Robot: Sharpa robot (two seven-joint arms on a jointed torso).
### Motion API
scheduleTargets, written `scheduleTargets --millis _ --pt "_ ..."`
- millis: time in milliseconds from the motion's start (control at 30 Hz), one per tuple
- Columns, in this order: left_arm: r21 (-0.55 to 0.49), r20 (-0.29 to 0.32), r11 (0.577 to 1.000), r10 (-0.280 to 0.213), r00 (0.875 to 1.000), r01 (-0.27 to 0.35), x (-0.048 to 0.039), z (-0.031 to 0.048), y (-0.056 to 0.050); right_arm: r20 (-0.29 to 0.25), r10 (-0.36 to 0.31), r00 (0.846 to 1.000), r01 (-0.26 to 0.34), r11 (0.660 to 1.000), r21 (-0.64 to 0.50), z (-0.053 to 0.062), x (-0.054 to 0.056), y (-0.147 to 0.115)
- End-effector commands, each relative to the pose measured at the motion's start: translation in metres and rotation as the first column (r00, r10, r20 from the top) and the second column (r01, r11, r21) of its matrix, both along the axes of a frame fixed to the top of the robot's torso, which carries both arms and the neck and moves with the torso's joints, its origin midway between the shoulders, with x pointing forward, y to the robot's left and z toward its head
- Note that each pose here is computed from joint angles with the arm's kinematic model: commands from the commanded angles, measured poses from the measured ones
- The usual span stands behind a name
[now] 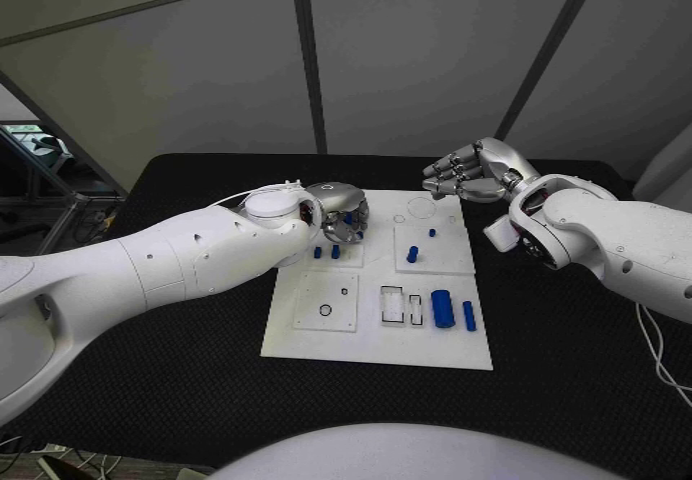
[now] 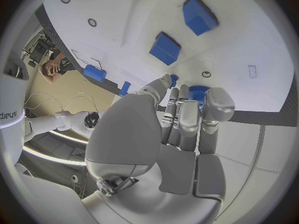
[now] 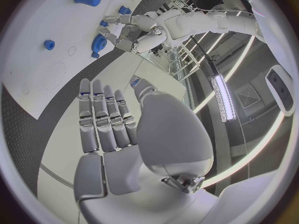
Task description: Assemble the parts on the task board
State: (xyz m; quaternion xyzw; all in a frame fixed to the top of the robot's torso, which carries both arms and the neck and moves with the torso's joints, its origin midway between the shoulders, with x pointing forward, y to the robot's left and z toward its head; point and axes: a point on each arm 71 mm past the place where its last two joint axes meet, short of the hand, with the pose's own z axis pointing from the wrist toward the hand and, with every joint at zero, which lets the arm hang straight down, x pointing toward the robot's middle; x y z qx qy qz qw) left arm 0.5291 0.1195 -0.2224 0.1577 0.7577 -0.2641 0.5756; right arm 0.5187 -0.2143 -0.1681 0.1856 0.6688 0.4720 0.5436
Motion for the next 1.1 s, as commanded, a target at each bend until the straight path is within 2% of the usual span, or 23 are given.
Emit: scheduleTargets --millis 33,667,1100 --pt "0.014 -0.001 1.000 -0.001 1.000 0.001 0.0006 -0.0004 -0.0009 0.005 0.011 1.000 -0.011 1.000 0.001 0.0014 -0.0002 0.0019" --pt "0.020 -0.017 1.000 -0.010 1.000 0.011 -0.0010 -0.0032 -0.0035 0.005 0.015 1.000 -0.015 1.000 0.002 0.0013 -0.0001 0.0031" --pt "-0.033 0.022 0.999 -0.008 1.000 0.009 -0.0036 0.0022 -0.0015 0.006 0.016 1.000 -0.016 1.000 0.003 0.0015 -0.0003 0.0036"
